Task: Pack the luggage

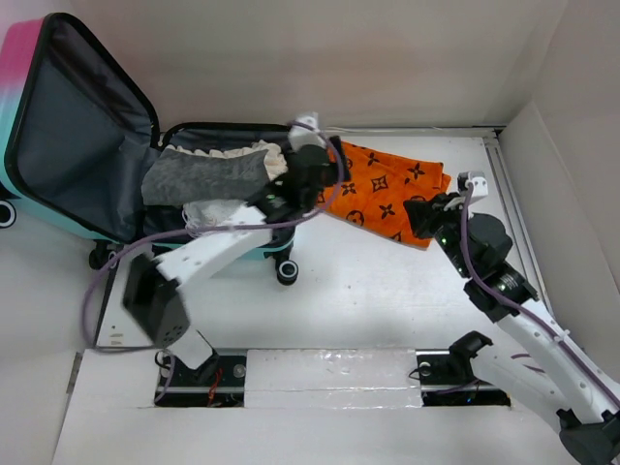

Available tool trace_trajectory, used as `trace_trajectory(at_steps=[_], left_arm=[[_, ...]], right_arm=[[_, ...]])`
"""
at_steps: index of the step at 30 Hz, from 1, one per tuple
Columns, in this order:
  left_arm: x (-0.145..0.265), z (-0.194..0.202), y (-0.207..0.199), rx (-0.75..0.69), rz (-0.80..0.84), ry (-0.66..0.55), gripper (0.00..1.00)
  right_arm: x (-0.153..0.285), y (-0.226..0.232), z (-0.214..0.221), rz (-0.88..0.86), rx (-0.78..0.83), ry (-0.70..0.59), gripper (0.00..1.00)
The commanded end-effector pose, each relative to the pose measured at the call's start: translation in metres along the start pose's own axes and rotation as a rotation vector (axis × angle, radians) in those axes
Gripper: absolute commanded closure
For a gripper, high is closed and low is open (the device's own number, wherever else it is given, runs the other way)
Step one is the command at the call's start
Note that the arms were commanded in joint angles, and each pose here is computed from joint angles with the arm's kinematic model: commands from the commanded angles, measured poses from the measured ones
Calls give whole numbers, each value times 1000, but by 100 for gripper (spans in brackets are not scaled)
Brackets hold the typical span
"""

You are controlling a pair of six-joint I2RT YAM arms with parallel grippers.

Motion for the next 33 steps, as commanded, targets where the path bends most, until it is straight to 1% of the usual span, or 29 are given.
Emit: trace_trajectory(at_steps=[1, 2, 3, 4, 5, 6, 7, 9, 10, 11, 12, 15, 17, 18, 19, 20, 22, 23, 24, 25, 28, 29, 30, 33], left_arm=[[-32, 45, -5, 10, -223, 24, 33], [-49, 83, -8, -14, -268, 87, 36], [-57, 96, -7, -10, -298, 120, 38], [-66, 95, -17, 31, -291, 122, 39], [-80, 122, -15, 23, -310, 170, 41], [-89, 128, -10, 43, -323, 179, 41], [-96, 135, -8, 83, -324, 186, 42], [-108, 158, -4, 109, -274, 242, 42], [-118, 158, -7, 150, -229, 223, 42], [-119, 169, -12, 139, -173, 268, 49], [-125, 182, -12, 138, -162, 292, 51], [-130, 209, -34, 60, -113, 332, 51], [-136, 228, -35, 48, -105, 384, 54], [-140, 232, -45, 62, -59, 418, 57], [-145, 254, -38, 43, -76, 461, 60], [-147, 263, -36, 38, -76, 483, 65], [-146, 280, -36, 42, -45, 537, 68], [-144, 290, -40, 41, -24, 560, 71], [-143, 292, -42, 51, 1, 569, 77], [-138, 302, -47, 41, 33, 605, 80], [-121, 319, -70, -1, 101, 626, 85], [-116, 316, -86, 7, 146, 633, 85], [-106, 325, -100, -10, 189, 654, 85], [-84, 328, -128, -41, 272, 668, 85]], right_arm=[[11, -8, -6, 63, -13, -43, 89], [11, -10, -1, 70, -9, -25, 87], [14, -12, -2, 79, -9, -30, 82], [18, -13, -1, 82, -7, -22, 79], [20, -16, 3, 95, -5, -14, 75], [22, -16, 3, 95, -5, -14, 65], [26, -16, -2, 97, -9, -35, 61], [29, -19, 4, 100, -7, -27, 56], [33, -21, 1, 113, -21, -41, 56], [35, -23, 1, 126, -20, -41, 56], [37, -26, 2, 147, -35, -51, 56], [40, -25, -1, 137, -51, -76, 57], [39, -26, -4, 142, -53, -88, 57], [40, -24, -7, 138, -64, -97, 57], [38, -23, -5, 127, -62, -83, 57], [39, -21, -9, 123, -64, -92, 57], [39, -21, -9, 123, -64, -92, 57], [39, -21, -9, 123, -64, -92, 57], [42, -21, -12, 118, -68, -105, 57], [44, -20, -14, 114, -70, -114, 57], [45, -18, -20, 106, -75, -132, 57], [47, -18, -22, 103, -77, -141, 57], [48, -16, -26, 99, -79, -150, 57], [48, -13, -31, 79, -82, -162, 57]])
Point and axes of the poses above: each gripper's point midway between its finger pads, its own x axis back along the fingers, its own y axis along the line the jaws close on, z = x × y, the point moved 5 cm from there along x, back along the fingers
